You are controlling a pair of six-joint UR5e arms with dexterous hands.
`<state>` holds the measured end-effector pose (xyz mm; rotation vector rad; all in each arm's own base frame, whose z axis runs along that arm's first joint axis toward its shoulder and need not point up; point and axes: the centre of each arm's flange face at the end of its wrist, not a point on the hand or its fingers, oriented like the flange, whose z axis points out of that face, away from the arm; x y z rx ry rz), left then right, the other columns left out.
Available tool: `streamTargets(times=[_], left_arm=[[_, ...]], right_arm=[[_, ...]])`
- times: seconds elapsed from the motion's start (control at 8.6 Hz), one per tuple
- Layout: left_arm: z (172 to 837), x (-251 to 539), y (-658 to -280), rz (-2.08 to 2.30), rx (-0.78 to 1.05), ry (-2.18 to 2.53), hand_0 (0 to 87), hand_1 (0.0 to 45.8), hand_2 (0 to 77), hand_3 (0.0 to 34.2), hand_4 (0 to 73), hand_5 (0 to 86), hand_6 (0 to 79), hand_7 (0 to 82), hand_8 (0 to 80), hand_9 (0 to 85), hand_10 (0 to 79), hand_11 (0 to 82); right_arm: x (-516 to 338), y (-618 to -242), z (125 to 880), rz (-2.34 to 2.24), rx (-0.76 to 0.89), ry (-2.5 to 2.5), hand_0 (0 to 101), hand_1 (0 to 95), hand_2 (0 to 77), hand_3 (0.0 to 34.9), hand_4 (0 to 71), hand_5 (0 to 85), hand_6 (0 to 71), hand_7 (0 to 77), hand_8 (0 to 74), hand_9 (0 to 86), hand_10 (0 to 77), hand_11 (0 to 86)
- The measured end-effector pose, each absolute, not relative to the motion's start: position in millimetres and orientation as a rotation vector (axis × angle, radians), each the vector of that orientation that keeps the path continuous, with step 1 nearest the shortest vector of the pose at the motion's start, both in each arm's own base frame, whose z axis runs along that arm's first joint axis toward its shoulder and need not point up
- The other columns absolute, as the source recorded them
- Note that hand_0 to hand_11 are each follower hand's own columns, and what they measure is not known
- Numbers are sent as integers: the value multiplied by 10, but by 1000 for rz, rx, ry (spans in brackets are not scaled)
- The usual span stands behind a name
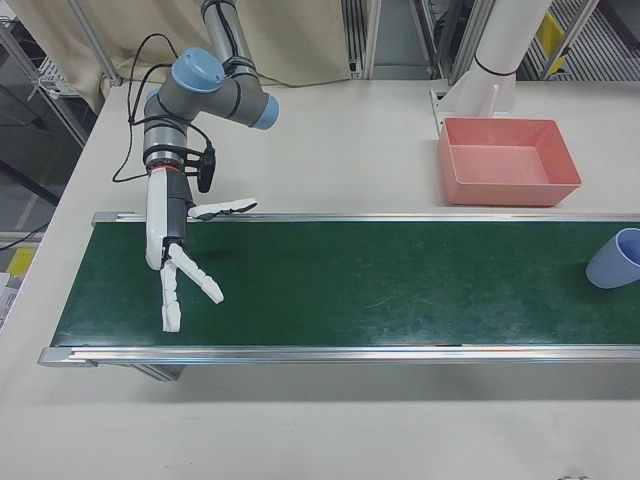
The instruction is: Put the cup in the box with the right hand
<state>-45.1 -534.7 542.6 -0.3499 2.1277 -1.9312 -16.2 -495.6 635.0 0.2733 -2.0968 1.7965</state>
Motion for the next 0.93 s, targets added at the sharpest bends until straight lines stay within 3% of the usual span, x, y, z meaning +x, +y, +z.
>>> streamTargets(times=[0.12,0.35,0.47,0.58,0.7,0.81,0.93], left_arm=[[5426,-451,-5347,-1931,-350,2128,0,5,5,0,11,5,5,5,0,0,0,0],[5430,-451,-5348,-1932,-350,2127,0,5,5,0,11,5,5,5,0,0,0,0],[5431,-451,-5348,-1932,-350,2127,0,5,5,0,11,5,5,5,0,0,0,0],[5431,-451,-5348,-1933,-350,2127,0,5,5,0,11,5,5,5,0,0,0,0],[5431,-451,-5348,-1932,-350,2127,0,5,5,0,11,5,5,5,0,0,0,0],[5432,-451,-5348,-1932,-350,2126,0,5,5,0,11,5,5,5,0,0,0,0],[5432,-451,-5348,-1933,-350,2127,0,5,5,0,11,5,5,5,0,0,0,0]], right_arm=[[-160,-4953,6350,1797,272,-2098,429,82,142,44,49,27,16,87,11,38,22,44],[-158,-4951,6350,1799,271,-2098,450,93,16,44,76,27,16,87,11,38,22,44],[-158,-4951,6347,1798,271,-2099,431,104,131,45,49,22,16,87,11,38,22,44],[-159,-4951,6347,1798,271,-2099,431,44,82,45,49,22,16,87,11,38,22,44],[-164,-4948,6351,1796,271,-2097,444,76,44,45,65,38,16,87,11,38,22,44],[-175,-4945,6354,1794,271,-2094,444,76,44,45,65,38,16,87,11,38,22,44],[-196,-4944,6355,1791,269,-2092,445,98,98,44,65,38,16,87,11,38,22,44]])
